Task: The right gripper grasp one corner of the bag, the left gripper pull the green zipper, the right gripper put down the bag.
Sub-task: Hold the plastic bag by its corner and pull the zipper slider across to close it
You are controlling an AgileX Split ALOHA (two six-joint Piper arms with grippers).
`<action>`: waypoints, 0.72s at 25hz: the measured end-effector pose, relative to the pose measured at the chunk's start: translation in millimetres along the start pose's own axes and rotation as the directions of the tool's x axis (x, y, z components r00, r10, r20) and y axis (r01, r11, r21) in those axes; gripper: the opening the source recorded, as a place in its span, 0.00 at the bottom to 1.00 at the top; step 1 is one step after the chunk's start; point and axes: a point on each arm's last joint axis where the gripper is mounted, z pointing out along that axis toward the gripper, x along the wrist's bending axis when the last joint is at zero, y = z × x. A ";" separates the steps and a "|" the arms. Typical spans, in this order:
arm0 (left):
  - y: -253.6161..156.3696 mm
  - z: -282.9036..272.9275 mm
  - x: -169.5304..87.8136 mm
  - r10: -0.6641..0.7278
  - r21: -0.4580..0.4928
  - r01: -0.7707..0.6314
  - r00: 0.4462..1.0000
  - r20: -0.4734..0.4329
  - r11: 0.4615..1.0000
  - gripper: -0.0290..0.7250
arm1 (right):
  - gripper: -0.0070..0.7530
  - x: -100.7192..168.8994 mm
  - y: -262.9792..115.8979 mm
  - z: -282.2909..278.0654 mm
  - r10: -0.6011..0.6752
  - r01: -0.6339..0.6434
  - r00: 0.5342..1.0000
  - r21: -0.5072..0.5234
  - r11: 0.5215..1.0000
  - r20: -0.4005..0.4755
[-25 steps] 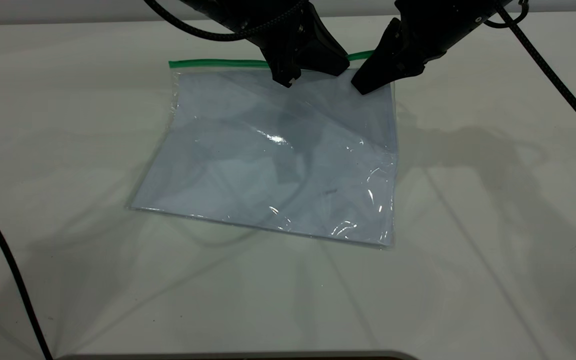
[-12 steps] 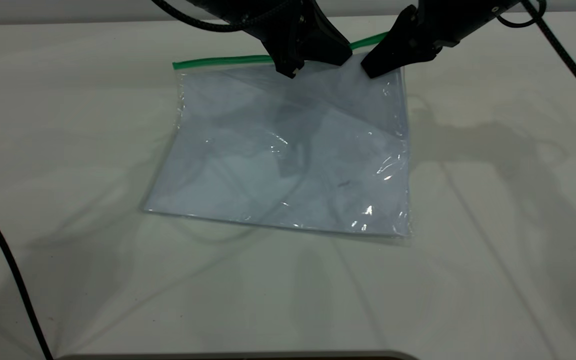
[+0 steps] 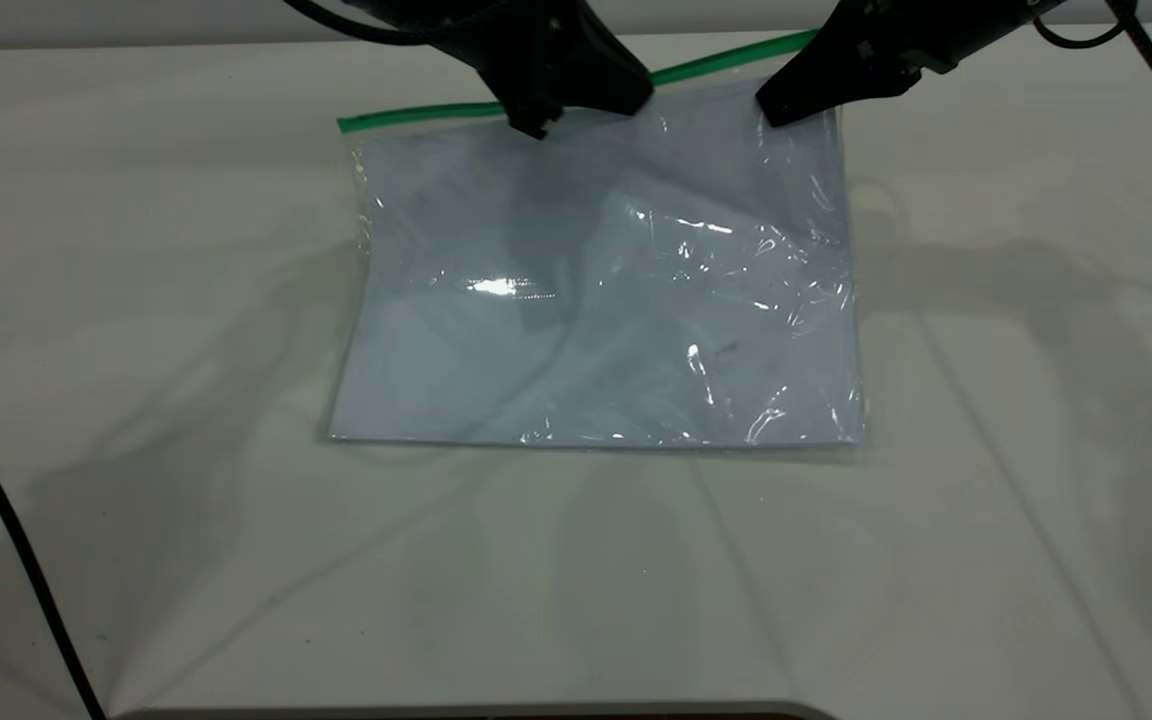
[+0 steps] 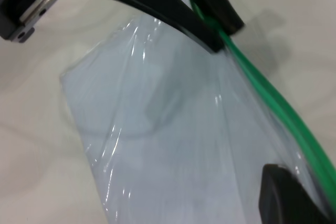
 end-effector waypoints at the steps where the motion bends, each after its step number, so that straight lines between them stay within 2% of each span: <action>1: -2.5 -2.6 2.4 -0.004 0.002 0.004 1.000 -0.005 1.000 0.11 | 0.05 -1.6 -0.7 -1.5 0.012 -0.012 1.000 -0.003 1.000 0.002; 12: -35.4 -35.9 29.8 -0.067 0.014 0.068 0.995 -0.077 0.998 0.11 | 0.05 -18.5 -9.4 -17.7 0.107 -0.106 0.994 -0.022 0.994 0.037; 18: -50.2 -52.5 39.4 -0.091 0.015 0.093 0.991 -0.095 0.996 0.11 | 0.05 -23.6 -11.1 -18.6 0.132 -0.131 0.987 -0.016 0.991 0.089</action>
